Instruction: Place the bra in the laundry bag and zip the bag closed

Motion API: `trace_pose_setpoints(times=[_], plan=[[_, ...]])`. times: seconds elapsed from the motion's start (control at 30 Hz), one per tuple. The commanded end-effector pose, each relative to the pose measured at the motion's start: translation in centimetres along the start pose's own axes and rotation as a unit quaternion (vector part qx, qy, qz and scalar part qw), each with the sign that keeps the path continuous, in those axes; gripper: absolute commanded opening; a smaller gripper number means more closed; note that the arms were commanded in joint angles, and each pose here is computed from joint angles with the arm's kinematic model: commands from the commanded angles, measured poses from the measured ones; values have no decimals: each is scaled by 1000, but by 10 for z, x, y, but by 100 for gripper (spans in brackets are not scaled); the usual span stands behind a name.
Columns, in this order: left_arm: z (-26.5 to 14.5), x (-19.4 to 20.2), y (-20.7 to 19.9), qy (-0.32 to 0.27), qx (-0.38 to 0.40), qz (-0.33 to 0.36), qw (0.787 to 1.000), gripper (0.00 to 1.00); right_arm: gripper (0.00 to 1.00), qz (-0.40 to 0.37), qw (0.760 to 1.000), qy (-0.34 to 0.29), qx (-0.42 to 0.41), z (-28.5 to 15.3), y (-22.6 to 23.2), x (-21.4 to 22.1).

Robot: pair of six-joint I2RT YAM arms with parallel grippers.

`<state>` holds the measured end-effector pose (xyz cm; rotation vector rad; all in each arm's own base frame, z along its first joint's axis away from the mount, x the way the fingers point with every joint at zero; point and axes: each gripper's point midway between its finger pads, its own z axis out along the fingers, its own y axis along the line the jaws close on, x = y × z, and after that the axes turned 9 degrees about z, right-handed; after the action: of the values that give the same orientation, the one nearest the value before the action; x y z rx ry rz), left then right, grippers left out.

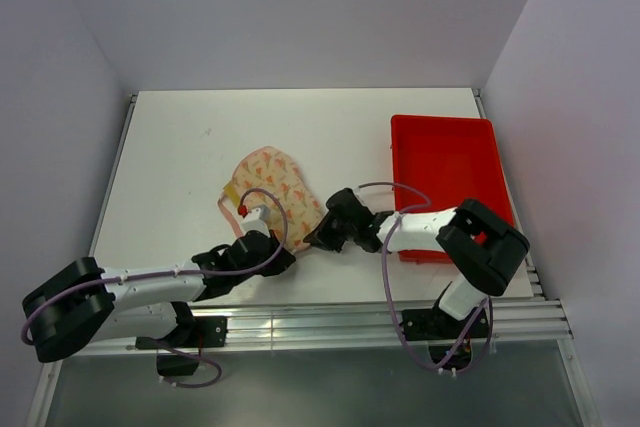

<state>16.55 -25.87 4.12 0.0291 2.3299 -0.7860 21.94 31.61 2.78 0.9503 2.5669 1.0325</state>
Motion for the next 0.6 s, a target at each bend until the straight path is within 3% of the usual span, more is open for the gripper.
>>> trace_pose_setpoints(times=[0.0, 0.33, 0.57], plan=[[-7, 15, 27, 22, -43, -8, 999, 0, 4, -23, 995, -86, 41, 4, -12, -48], [-16, 12, 64, 12, -104, -56, 993, 0, 2, -118, 982, -115, 92, -11, 2, -97], [-21, 8, 84, 1, -145, -80, 986, 0, 2, -201, 957, -124, 168, -14, -7, -118]])
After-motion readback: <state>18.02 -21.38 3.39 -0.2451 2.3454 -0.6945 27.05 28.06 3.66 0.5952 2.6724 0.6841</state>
